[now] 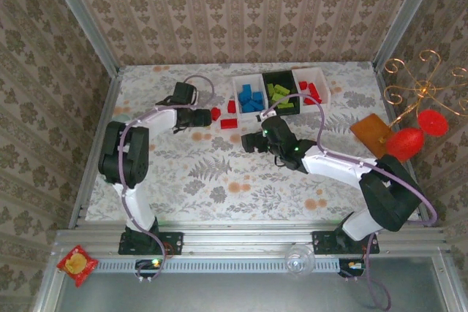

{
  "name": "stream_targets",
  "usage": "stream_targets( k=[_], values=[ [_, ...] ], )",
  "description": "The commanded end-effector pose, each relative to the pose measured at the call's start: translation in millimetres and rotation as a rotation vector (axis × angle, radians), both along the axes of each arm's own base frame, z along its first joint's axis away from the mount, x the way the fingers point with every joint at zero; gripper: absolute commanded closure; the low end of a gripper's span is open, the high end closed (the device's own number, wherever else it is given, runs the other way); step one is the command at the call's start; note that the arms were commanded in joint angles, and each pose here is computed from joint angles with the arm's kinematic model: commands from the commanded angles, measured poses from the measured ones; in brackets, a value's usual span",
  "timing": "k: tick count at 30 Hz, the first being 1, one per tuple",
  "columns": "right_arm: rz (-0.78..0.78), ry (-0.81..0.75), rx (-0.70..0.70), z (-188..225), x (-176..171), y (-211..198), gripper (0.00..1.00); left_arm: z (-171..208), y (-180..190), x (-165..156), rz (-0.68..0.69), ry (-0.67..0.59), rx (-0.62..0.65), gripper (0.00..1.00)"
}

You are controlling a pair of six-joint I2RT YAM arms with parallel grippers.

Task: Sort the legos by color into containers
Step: Pick up the lego from the center of the table.

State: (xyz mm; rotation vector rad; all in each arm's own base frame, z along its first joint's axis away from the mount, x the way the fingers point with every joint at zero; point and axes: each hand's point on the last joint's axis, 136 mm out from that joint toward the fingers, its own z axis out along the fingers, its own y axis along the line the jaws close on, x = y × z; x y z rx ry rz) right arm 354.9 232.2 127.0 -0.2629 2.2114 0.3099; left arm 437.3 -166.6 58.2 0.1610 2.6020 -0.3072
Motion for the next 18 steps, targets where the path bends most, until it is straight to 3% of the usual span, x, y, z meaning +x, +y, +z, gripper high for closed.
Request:
stream_targets(
  k=[1, 7, 13, 18],
  values=[
    [-0.047, -0.028, -0.042, 6, -1, -23, 0.02, -1, -8, 3, -0.013, 0.010, 0.018, 0.27],
    [-0.069, -0.026, -0.025, 2, -3, -38, 0.02, -16, -16, 7, -0.022, 0.045, 0.046, 0.30],
    [0.097, -0.022, 0.071, 6, -14, -7, 0.02, -24, -17, 11, -0.009, 0.057, 0.069, 0.33],
    [0.110, -0.016, 0.075, 3, -14, -2, 0.02, -33, -16, 16, 0.006, 0.064, 0.084, 0.34]
  ],
)
